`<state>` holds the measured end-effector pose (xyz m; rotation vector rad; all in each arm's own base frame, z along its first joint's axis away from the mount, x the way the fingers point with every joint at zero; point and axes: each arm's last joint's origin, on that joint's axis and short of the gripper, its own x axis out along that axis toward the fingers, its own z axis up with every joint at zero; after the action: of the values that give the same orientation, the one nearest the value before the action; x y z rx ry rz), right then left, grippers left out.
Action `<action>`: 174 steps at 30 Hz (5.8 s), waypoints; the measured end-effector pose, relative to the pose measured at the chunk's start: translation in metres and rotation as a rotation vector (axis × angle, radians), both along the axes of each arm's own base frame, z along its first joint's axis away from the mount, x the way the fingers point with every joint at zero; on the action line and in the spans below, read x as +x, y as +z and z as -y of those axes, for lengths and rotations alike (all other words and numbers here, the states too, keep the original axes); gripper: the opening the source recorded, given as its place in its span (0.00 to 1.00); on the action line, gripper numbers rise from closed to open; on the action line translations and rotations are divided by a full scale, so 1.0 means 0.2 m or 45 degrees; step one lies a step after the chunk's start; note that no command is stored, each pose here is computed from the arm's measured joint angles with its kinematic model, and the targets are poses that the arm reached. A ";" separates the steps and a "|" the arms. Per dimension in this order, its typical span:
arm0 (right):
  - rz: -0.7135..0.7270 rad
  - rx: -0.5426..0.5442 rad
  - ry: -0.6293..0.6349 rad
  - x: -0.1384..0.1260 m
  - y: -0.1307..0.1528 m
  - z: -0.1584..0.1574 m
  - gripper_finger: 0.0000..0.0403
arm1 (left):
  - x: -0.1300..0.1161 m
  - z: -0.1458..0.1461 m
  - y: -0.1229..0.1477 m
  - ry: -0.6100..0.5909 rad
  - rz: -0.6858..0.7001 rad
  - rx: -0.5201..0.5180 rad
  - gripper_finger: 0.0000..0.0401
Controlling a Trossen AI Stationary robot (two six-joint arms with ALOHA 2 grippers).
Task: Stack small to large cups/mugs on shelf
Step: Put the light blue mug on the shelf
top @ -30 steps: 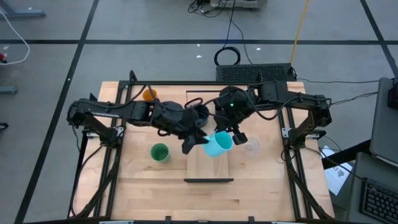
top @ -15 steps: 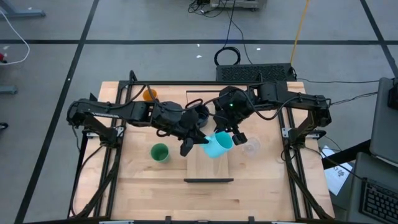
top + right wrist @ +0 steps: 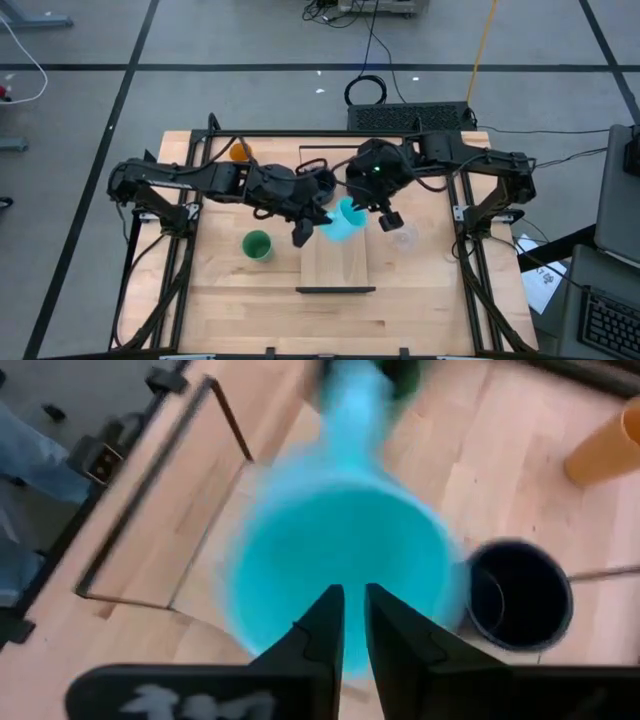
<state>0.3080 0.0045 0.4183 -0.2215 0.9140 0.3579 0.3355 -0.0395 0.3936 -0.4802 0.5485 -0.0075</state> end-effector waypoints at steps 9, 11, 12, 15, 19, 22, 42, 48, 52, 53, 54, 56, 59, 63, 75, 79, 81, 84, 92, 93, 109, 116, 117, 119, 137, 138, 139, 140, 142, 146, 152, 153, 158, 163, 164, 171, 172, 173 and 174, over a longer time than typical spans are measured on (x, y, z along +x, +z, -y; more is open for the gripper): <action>0.080 -0.084 -0.081 -0.12 0.10 0.03 0.13 | -0.01 0.01 -0.01 0.112 -0.013 0.109 0.02; 0.095 -0.103 -0.125 -0.17 0.12 0.05 0.15 | -0.01 0.01 0.00 0.120 0.001 0.114 0.02; 0.102 -0.100 -0.152 -0.19 0.14 0.07 0.15 | -0.01 0.01 0.00 0.127 0.011 0.117 0.02; 0.140 -0.083 -0.232 -0.26 0.19 0.11 0.16 | 0.00 0.01 0.02 0.166 0.047 0.129 0.02; 0.186 -0.101 -0.324 -0.36 0.24 0.16 0.16 | 0.01 0.01 0.04 0.235 0.125 0.158 0.02; 0.221 -0.116 -0.386 -0.41 0.27 0.18 0.16 | 0.02 0.01 0.08 0.297 0.222 0.185 0.02; 0.208 -0.099 -0.465 -0.58 0.31 0.19 0.16 | 0.08 0.10 -0.32 0.312 0.740 -0.072 0.02; 0.209 -0.133 -0.460 -0.58 0.31 0.20 0.16 | 0.06 0.11 -0.42 0.249 0.726 -0.119 0.02; 0.209 -0.140 -0.463 -0.58 0.31 0.20 0.16 | 0.05 0.11 -0.46 0.215 0.720 -0.093 0.02; 0.209 -0.140 -0.464 -0.58 0.31 0.20 0.16 | 0.04 0.11 -0.47 0.213 0.710 -0.087 0.02; 0.209 -0.139 -0.464 -0.58 0.31 0.20 0.16 | 0.04 0.11 -0.49 0.208 0.698 -0.073 0.02; 0.208 -0.135 -0.469 -0.58 0.31 0.20 0.16 | 0.04 0.10 -0.52 0.206 0.681 -0.062 0.02; 0.208 -0.131 -0.475 -0.58 0.31 0.20 0.16 | 0.02 0.10 -0.57 0.208 0.680 -0.104 0.02; 0.207 -0.124 -0.492 -0.58 0.31 0.20 0.16 | -0.01 0.09 -0.62 0.213 0.752 -0.140 0.02; 0.200 -0.125 -0.544 -0.59 0.31 0.21 0.16 | 0.08 0.08 -0.82 0.183 0.779 -0.239 0.02; 0.184 -0.125 -0.544 -0.59 0.31 0.21 0.16 | 0.09 0.08 -0.86 0.156 0.726 -0.233 0.02; 0.185 -0.122 -0.548 -0.59 0.31 0.21 0.16 | 0.10 0.08 -0.89 0.128 0.693 -0.244 0.02; 0.183 -0.112 -0.559 -0.59 0.31 0.21 0.16 | 0.11 0.06 -0.90 0.134 0.691 -0.250 0.02; 0.073 -0.003 -0.558 -0.54 0.21 0.20 0.16 | 0.12 0.02 -0.92 0.133 0.692 -0.238 0.02; 0.048 -0.004 -0.552 -0.53 0.18 0.19 0.16 | 0.13 0.02 -0.93 0.134 0.685 -0.238 0.02; -0.158 0.198 -0.147 -0.39 -0.28 0.07 0.16 | 0.16 0.02 -0.99 0.120 0.679 -0.270 0.02; -0.081 0.154 -0.033 -0.31 -0.41 0.03 0.16 | 0.17 0.02 -1.01 0.119 0.665 -0.288 0.02; -0.088 0.151 -0.028 -0.30 -0.42 0.03 0.16 | 0.17 0.02 -1.01 0.118 0.670 -0.288 0.02; -0.084 0.148 -0.026 -0.26 -0.44 0.03 0.16 | 0.17 0.02 -1.01 0.117 0.676 -0.291 0.02; 0.038 0.039 0.056 -0.16 -0.47 0.03 0.25 | 0.17 0.03 -1.00 0.066 0.695 -0.342 0.02; 0.039 0.022 0.047 -0.16 -0.47 0.04 0.25 | 0.17 0.03 -1.00 0.064 0.681 -0.345 0.02; 0.036 0.014 0.046 -0.16 -0.47 0.04 0.25 | 0.17 0.04 -1.00 0.061 0.672 -0.345 0.02; 0.030 0.014 0.047 -0.16 -0.47 0.04 0.25 | 0.17 0.04 -1.00 0.058 0.671 -0.344 0.02; 0.034 0.008 0.052 -0.16 -0.47 0.04 0.25 | 0.16 0.05 -1.00 0.049 0.676 -0.344 0.02; 0.033 0.007 0.058 -0.16 -0.47 0.04 0.25 | 0.16 0.06 -1.00 0.049 0.672 -0.349 0.02; -0.018 0.004 0.075 -0.15 -0.50 0.04 0.25 | 0.16 0.05 -1.00 0.061 0.685 -0.347 0.02; -0.026 0.005 0.076 -0.15 -0.51 0.04 0.25 | 0.16 0.05 -1.00 0.061 0.689 -0.348 0.02; -0.066 0.005 0.077 -0.13 -0.57 0.04 0.25 | 0.17 0.05 -0.99 0.056 0.705 -0.355 0.02; -0.102 0.005 0.083 -0.12 -0.60 0.03 0.18 | 0.17 0.06 -0.99 0.052 0.703 -0.367 0.02; -0.108 0.005 0.090 -0.11 -0.60 0.03 0.13 | 0.17 0.06 -0.99 0.049 0.702 -0.367 0.02; -0.127 -0.014 0.123 -0.12 -0.61 -0.02 0.01 | 0.17 0.06 -0.98 0.042 0.701 -0.390 0.02; -0.129 -0.017 0.122 -0.12 -0.61 -0.02 0.01 | 0.17 0.06 -0.99 0.046 0.696 -0.406 0.02; -0.134 -0.015 0.119 -0.12 -0.61 -0.02 0.01 | 0.17 0.06 -0.99 0.043 0.690 -0.423 0.02; -0.147 -0.015 0.120 -0.12 -0.61 -0.02 0.01 | 0.17 0.06 -0.99 0.039 0.685 -0.437 0.02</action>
<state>0.2833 0.0088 0.2955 -0.2574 1.0218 0.4562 0.3692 -0.0509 0.1965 -0.7884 0.0074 -0.1991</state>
